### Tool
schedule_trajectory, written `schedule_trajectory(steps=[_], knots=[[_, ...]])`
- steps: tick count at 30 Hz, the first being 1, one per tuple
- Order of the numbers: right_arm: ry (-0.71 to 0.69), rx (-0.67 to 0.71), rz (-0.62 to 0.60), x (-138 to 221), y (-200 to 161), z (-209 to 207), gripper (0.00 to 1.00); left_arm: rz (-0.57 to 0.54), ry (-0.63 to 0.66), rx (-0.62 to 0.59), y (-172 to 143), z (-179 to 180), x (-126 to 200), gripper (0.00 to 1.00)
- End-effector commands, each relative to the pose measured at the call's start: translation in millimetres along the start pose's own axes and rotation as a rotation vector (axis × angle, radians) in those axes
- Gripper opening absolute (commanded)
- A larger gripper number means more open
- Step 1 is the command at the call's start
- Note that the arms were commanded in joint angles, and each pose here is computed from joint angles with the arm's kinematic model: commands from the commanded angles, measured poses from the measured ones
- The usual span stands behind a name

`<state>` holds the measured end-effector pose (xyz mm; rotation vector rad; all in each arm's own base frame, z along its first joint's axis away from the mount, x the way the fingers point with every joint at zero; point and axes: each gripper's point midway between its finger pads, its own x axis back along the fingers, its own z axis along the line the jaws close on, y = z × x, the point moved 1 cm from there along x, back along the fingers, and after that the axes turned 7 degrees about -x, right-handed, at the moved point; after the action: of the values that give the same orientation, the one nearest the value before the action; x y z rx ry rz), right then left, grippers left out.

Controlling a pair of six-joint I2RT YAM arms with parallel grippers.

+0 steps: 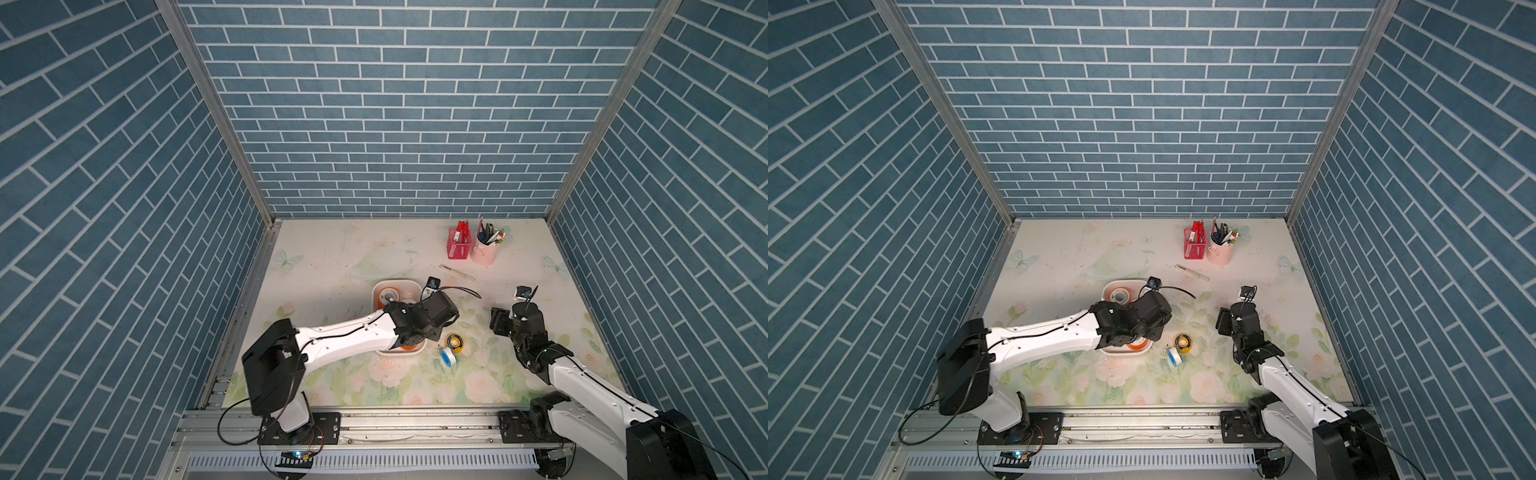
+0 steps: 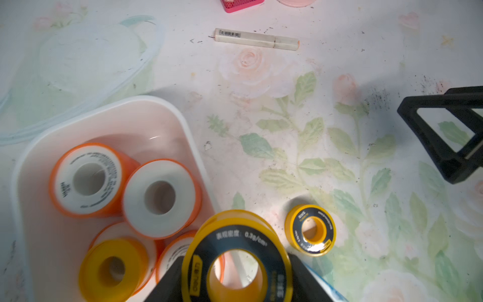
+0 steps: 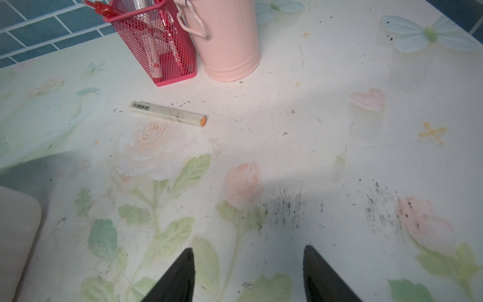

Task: Put the sealing tape into the storage box
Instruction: Pick up the sealing tape at the center of the board, then place the sealing tape in the storage box.

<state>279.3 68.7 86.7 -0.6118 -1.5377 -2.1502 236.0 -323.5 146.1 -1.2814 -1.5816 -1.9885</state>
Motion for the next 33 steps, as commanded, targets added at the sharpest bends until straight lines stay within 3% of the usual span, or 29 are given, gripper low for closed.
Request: schedule_trajectory(steps=[1, 12, 27, 33], knots=[[0.043, 0.007, -0.034, 3, 15, 11, 0.66, 0.036, 0.010, 0.021, -18, 13, 3, 0.56], [0.035, 0.004, -0.055, 6, 17, 8, 0.66, 0.089, 0.068, 0.069, -63, 32, -26, 0.56], [0.045, 0.000, -0.066, 9, 20, 10, 0.66, 0.125, 0.050, 0.074, -76, 34, -49, 0.57], [0.044, 0.001, -0.062, 9, 20, 10, 0.67, 0.142, 0.050, 0.073, -81, 34, -49, 0.63]])
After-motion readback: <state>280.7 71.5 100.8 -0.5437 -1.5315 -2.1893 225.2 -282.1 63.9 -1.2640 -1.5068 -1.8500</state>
